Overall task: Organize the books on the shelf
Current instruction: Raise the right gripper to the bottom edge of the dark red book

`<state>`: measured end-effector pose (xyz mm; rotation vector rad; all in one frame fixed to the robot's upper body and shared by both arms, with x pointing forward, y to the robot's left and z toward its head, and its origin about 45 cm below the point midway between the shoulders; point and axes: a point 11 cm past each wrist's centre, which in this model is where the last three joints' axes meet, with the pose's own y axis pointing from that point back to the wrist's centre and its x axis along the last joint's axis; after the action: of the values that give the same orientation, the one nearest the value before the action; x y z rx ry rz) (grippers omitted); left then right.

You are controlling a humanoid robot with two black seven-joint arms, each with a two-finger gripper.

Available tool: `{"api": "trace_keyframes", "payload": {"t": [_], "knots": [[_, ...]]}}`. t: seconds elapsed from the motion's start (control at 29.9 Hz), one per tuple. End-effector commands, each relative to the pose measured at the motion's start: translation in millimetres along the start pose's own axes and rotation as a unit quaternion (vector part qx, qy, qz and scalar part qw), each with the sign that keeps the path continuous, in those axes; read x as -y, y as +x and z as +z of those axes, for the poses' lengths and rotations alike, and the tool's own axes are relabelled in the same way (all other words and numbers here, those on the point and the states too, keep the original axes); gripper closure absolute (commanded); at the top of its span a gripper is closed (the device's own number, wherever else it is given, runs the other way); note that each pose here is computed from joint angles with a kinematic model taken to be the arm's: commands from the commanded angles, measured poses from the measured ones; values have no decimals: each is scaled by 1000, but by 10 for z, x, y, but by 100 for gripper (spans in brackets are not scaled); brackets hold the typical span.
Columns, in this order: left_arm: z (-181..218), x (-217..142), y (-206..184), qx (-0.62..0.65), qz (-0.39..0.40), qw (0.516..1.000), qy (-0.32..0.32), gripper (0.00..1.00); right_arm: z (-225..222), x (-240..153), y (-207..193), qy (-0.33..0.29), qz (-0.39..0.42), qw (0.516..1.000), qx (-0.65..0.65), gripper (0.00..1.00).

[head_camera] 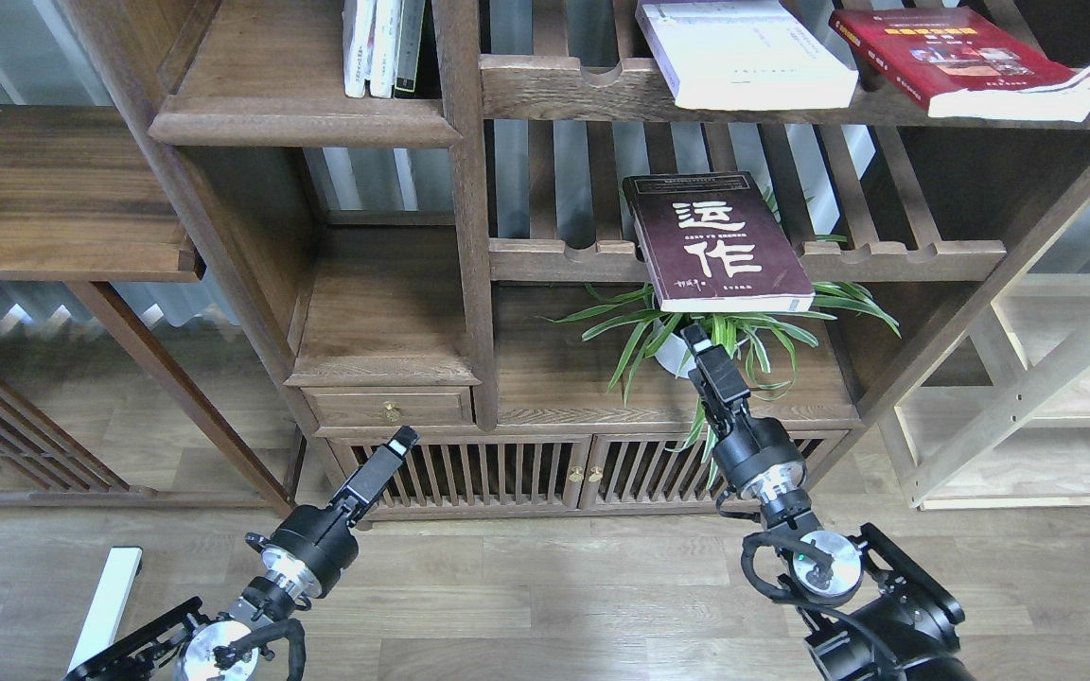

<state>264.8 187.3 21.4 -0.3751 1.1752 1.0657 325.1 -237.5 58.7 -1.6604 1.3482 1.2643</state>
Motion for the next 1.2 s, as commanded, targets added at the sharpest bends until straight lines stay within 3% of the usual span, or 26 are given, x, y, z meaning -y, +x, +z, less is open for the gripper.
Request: {"api": "trace_keyframes", "payload": {"t": [0.0, 0.57, 1.17], "knots": [[11, -15, 14, 1, 2, 1000, 0, 1, -55, 89, -42, 3, -4, 1000, -5, 0], [148, -116, 130, 10, 17, 1000, -10, 1, -291, 397, -202, 24, -14, 1000, -13, 0], [202, -210, 225, 14, 30, 999, -14, 1, -368, 440, -248, 43, -19, 999, 6, 0]]}}
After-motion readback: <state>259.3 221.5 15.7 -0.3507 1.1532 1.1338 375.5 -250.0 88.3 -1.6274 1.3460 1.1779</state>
